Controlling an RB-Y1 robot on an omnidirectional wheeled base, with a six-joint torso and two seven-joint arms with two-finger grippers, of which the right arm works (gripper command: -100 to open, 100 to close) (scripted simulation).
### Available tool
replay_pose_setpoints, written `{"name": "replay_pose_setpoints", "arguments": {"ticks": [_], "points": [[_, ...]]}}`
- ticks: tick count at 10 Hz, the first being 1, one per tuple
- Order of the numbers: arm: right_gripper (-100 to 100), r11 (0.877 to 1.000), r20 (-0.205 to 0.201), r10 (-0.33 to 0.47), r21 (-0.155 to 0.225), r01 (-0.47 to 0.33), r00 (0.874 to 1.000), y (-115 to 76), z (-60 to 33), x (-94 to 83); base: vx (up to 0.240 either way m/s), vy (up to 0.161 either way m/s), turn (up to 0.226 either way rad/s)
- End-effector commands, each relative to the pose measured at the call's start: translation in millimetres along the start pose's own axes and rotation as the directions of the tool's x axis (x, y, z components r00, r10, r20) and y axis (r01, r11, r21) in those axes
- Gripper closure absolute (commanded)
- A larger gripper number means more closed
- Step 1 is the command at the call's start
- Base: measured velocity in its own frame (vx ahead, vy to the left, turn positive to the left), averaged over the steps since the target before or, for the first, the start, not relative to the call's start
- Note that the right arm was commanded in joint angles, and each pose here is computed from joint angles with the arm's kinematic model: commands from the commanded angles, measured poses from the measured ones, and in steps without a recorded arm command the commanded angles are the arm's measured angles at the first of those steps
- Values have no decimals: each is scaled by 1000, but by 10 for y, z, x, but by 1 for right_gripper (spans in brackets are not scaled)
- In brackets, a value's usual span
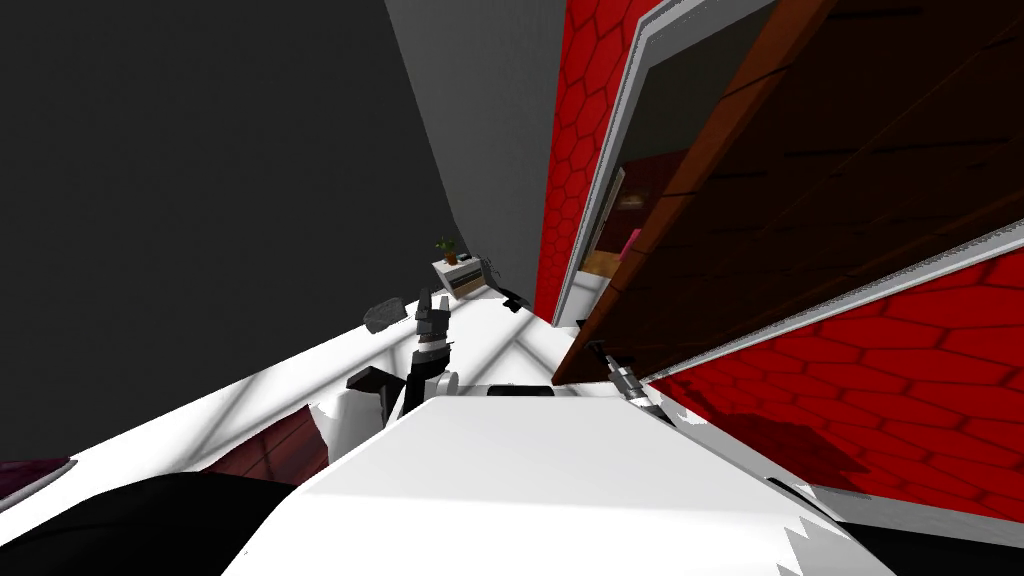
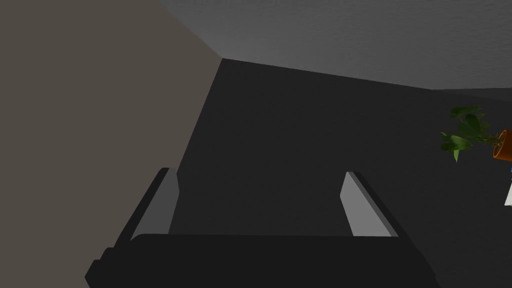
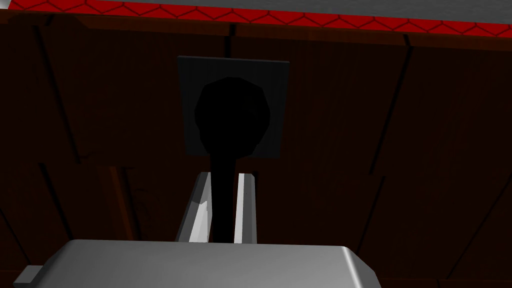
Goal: Pull the door open
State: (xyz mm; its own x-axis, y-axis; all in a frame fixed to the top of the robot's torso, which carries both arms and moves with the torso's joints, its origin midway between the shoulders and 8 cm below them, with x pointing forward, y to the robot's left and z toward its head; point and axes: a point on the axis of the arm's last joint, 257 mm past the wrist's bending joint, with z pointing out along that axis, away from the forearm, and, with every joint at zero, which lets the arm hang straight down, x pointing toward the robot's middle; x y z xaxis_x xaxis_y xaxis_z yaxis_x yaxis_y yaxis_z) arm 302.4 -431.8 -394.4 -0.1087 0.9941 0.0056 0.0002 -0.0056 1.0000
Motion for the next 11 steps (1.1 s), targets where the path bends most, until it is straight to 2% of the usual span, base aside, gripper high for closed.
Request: {"name": "replay_pose_setpoints", "arguments": {"ticks": [1,3,4,6,7,9,10,11], "points": [[100,1000,0,1,2,-1,1000,-19,94,37,-219,-66,143],[100,1000,0,1,2,-1,1000,-19,94,37,-106,-25,1],[100,1000,0,1,1,-1,1000,-28,223,80,-125,-36,93],[100,1000,-6,2,-11,-2,1000,5,292,113,-141,-52,74],[100,1000,0,1,1,-1,1000,-30,258,92,-38,-20,1],[100,1000,0,1,0,-1,1000,-36,455,160,-147,-54,108],[100,1000,-4,1,-7,-1,1000,-15,475,171,-144,-74,60],[100,1000,0,1,0,-1,1000,-36,580,204,-145,-60,113]]}}
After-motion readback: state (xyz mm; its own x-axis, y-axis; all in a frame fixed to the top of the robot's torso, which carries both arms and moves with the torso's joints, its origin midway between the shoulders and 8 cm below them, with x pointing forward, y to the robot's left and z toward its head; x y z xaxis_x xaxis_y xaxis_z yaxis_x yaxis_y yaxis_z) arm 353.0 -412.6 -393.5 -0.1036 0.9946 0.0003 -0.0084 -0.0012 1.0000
